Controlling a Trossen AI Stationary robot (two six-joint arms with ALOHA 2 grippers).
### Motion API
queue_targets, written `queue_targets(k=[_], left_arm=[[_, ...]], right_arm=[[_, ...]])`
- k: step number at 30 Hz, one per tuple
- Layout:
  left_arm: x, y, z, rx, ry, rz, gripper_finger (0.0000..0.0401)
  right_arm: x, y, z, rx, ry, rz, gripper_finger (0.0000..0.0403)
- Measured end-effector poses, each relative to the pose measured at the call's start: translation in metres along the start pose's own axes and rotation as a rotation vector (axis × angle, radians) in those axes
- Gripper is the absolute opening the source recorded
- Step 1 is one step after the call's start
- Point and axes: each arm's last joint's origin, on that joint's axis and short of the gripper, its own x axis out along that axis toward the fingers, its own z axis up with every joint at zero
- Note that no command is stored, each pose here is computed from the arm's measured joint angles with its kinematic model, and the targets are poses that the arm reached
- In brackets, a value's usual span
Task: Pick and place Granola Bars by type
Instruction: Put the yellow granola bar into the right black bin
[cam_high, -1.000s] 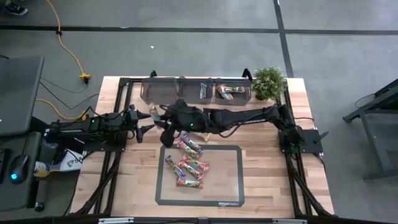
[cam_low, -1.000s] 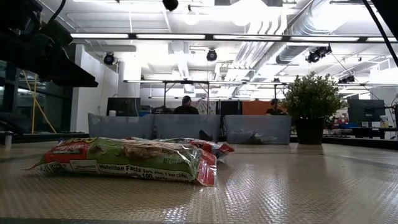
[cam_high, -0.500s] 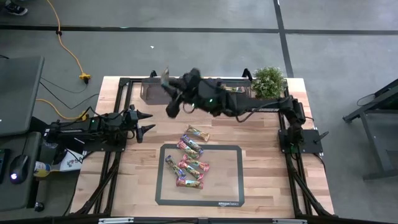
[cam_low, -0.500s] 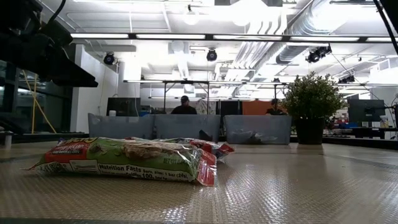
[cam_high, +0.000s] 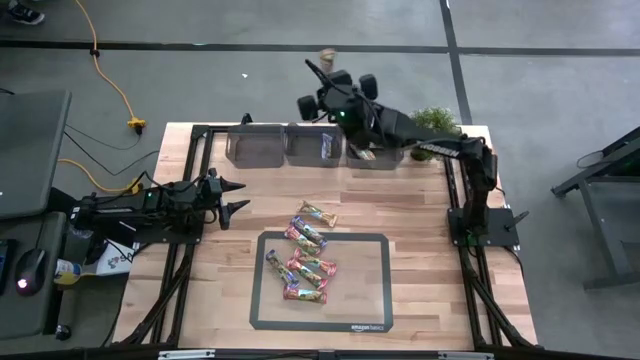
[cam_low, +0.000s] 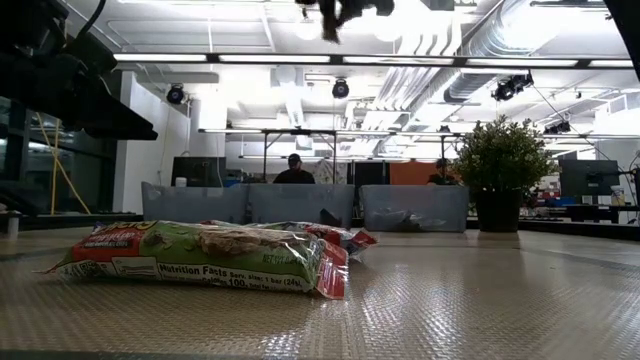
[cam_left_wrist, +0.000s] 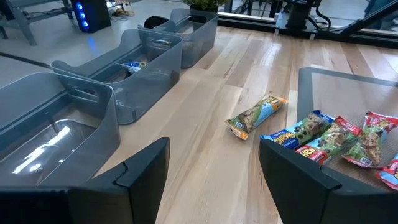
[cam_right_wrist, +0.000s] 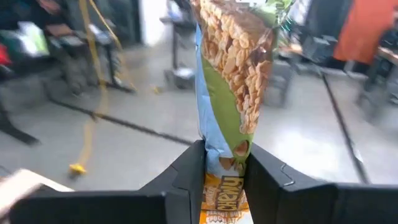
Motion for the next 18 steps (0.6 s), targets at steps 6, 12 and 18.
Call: queue_targets(k=[6,12,18], left_arm=[[0.0,0.0,0.0,0.001,0.0,-0.001,0.0243],[0.0,0.0,0.0,0.0,0.0,0.0,0.0243],[0.0,0.0,0.0,0.0,0.001,0.0,0.0243]], right_arm=[[0.036,-0.044,-0.022,-0.066,0.237,-0.121,0.0082],[0.064,-0.092,-0.037,-0.187,0.511,-0.118,0.0082],[0.081,-0.129,-0.043,-0.332,0.691,-0.061,0.0082]])
